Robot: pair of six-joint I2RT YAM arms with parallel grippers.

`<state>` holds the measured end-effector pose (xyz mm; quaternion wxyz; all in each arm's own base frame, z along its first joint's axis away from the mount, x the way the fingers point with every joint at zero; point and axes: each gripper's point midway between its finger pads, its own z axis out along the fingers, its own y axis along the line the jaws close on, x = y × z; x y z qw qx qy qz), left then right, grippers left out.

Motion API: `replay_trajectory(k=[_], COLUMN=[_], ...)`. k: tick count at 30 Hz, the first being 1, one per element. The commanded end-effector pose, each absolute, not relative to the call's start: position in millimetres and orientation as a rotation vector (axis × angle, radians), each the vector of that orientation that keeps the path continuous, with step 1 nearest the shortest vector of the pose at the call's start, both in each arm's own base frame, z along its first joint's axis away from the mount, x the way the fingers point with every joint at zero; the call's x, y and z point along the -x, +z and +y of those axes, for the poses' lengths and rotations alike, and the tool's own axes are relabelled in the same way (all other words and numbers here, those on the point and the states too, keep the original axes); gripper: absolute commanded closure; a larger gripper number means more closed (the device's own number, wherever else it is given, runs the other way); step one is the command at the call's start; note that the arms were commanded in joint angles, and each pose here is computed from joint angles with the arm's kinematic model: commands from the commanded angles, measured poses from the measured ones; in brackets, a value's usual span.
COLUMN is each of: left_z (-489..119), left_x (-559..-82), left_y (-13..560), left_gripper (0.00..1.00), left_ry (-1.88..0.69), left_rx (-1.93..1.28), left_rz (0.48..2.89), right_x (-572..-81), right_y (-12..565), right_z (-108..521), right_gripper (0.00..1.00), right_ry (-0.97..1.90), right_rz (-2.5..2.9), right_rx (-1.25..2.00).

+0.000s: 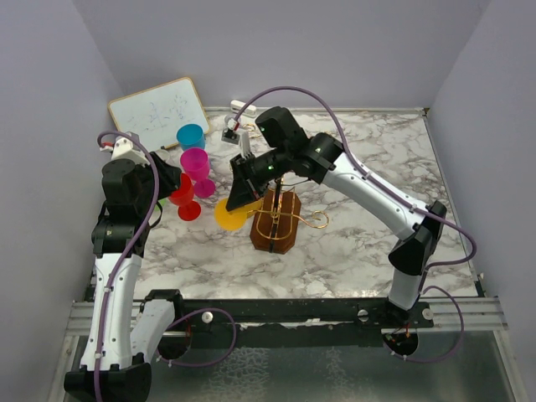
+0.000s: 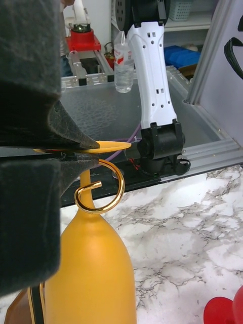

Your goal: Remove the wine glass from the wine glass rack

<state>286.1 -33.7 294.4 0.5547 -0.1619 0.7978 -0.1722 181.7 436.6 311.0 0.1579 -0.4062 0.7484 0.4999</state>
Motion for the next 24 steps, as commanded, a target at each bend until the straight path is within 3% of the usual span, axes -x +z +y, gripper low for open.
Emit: replay_trajectory(k=[1, 9, 24], left_z=[-32.3, -33.4, -35.3], left_x=[-283.9, -285.5, -289.3], left_y=[303.3, 303.6, 302.1], left_gripper=[0.6, 0.6, 0.6], left_ry=[-0.395, -0.402, -0.415], left_rx=[0.37, 0.369, 0.372], left_rz=[1.86, 1.865, 1.87], right_x=[-178.9, -175.5, -227.4], right_y=[336.2, 331.5, 350.6], right_z=[433.8, 423.7, 416.9], right_gripper=[0.98, 0.99, 0.99], right_ry=[1.436, 1.416, 1.415], right_rz=[2.053, 2.071, 2.01], right_rx=[1.129, 1.109, 0.922])
